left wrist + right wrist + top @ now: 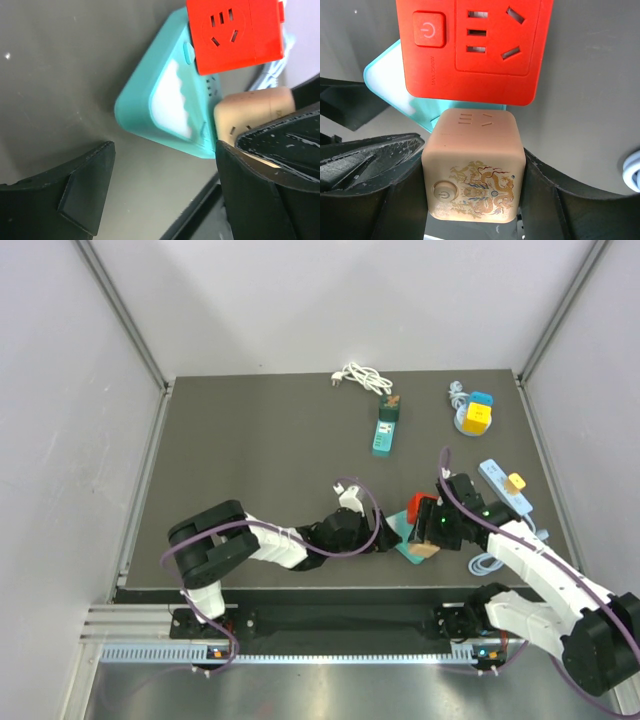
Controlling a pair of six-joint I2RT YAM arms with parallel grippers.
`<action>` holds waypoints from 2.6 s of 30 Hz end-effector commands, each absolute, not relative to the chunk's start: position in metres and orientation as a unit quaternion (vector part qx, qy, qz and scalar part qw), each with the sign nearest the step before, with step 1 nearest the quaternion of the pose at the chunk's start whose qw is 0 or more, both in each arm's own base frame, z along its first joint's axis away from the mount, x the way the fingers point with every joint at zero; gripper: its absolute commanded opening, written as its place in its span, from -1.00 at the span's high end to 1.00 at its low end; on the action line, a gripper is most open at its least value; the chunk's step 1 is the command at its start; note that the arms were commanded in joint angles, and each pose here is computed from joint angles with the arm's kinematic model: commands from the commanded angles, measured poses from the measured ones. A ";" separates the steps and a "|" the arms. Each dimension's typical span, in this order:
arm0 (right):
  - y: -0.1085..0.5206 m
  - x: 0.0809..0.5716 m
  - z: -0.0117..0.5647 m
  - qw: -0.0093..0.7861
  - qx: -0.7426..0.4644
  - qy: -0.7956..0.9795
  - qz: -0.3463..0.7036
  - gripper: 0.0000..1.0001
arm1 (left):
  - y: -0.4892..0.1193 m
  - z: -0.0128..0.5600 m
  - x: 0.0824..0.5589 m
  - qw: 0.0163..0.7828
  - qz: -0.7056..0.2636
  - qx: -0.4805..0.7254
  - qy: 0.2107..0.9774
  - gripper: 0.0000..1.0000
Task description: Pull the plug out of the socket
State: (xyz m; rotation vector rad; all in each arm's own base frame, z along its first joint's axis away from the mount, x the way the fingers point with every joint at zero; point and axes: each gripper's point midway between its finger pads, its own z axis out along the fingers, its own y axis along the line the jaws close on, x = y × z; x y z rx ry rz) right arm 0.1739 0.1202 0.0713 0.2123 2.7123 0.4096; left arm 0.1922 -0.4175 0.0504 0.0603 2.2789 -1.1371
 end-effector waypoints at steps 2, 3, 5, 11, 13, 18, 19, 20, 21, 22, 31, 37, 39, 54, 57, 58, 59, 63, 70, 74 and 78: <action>0.139 0.192 0.092 0.238 0.071 0.948 0.199 1.00 | -0.425 0.045 0.176 0.233 -0.490 -0.004 0.840 -0.66; 0.140 0.193 0.093 0.240 0.072 0.947 0.201 1.00 | -0.428 0.047 0.177 0.227 -0.501 -0.016 0.835 -0.64; 0.140 0.193 0.093 0.240 0.072 0.947 0.202 1.00 | -0.433 0.047 0.179 0.222 -0.515 -0.025 0.828 -0.61; 0.142 0.193 0.094 0.243 0.082 0.943 0.212 1.00 | -0.439 0.045 0.187 0.219 -0.522 -0.060 0.822 -0.42; 0.143 0.192 0.091 0.240 0.085 0.943 0.214 1.00 | -0.436 0.044 0.194 0.235 -0.511 -0.073 0.823 -0.34; 0.146 0.188 0.085 0.233 0.092 0.943 0.219 1.00 | -0.436 0.032 0.203 0.244 -0.475 -0.078 0.842 -0.02; 0.148 0.188 0.086 0.235 0.094 0.942 0.222 1.00 | -0.436 0.030 0.204 0.245 -0.470 -0.079 0.844 0.19; 0.148 0.187 0.086 0.235 0.094 0.942 0.223 1.00 | -0.436 0.029 0.206 0.246 -0.466 -0.081 0.846 0.32; 0.149 0.188 0.088 0.238 0.096 0.940 0.226 1.00 | -0.434 0.024 0.206 0.244 -0.458 -0.084 0.851 0.47; 0.149 0.188 0.088 0.238 0.098 0.939 0.227 1.00 | -0.433 0.020 0.206 0.244 -0.452 -0.086 0.854 0.66; 0.147 0.198 0.107 0.266 0.115 0.929 0.228 1.00 | -0.409 -0.027 0.207 0.246 -0.365 -0.084 0.894 1.00; 0.144 0.207 0.127 0.287 0.137 0.922 0.222 1.00 | -0.382 -0.061 0.203 0.247 -0.297 -0.080 0.919 1.00; 0.143 0.211 0.136 0.298 0.142 0.917 0.222 1.00 | -0.374 -0.070 0.201 0.247 -0.286 -0.083 0.922 1.00; 0.138 0.210 0.172 0.307 0.120 0.917 0.225 1.00 | -0.349 -0.096 0.199 0.248 -0.244 -0.082 0.934 1.00; 0.134 0.206 0.172 0.314 0.105 0.917 0.221 1.00 | -0.362 -0.083 0.198 0.242 -0.260 -0.054 0.933 1.00; 0.133 0.206 0.171 0.317 0.102 0.917 0.218 1.00 | -0.366 -0.078 0.197 0.244 -0.271 -0.041 0.930 0.96; 0.131 0.205 0.171 0.321 0.100 0.917 0.216 1.00 | -0.369 -0.073 0.197 0.245 -0.279 -0.037 0.928 0.76; 0.127 0.205 0.170 0.329 0.085 0.917 0.208 1.00 | -0.381 -0.040 0.199 0.260 -0.320 -0.019 0.911 -0.04; 0.122 0.215 0.181 0.343 0.076 0.914 0.202 1.00 | -0.392 0.007 0.194 0.273 -0.368 0.020 0.889 -0.63; 0.136 0.219 0.183 0.335 0.051 0.913 0.229 1.00 | -0.385 0.025 0.190 0.279 -0.382 0.015 0.881 -0.86; 0.160 0.232 0.189 0.338 0.017 0.899 0.277 1.00 | -0.360 0.054 0.188 0.311 -0.392 -0.001 0.866 -0.89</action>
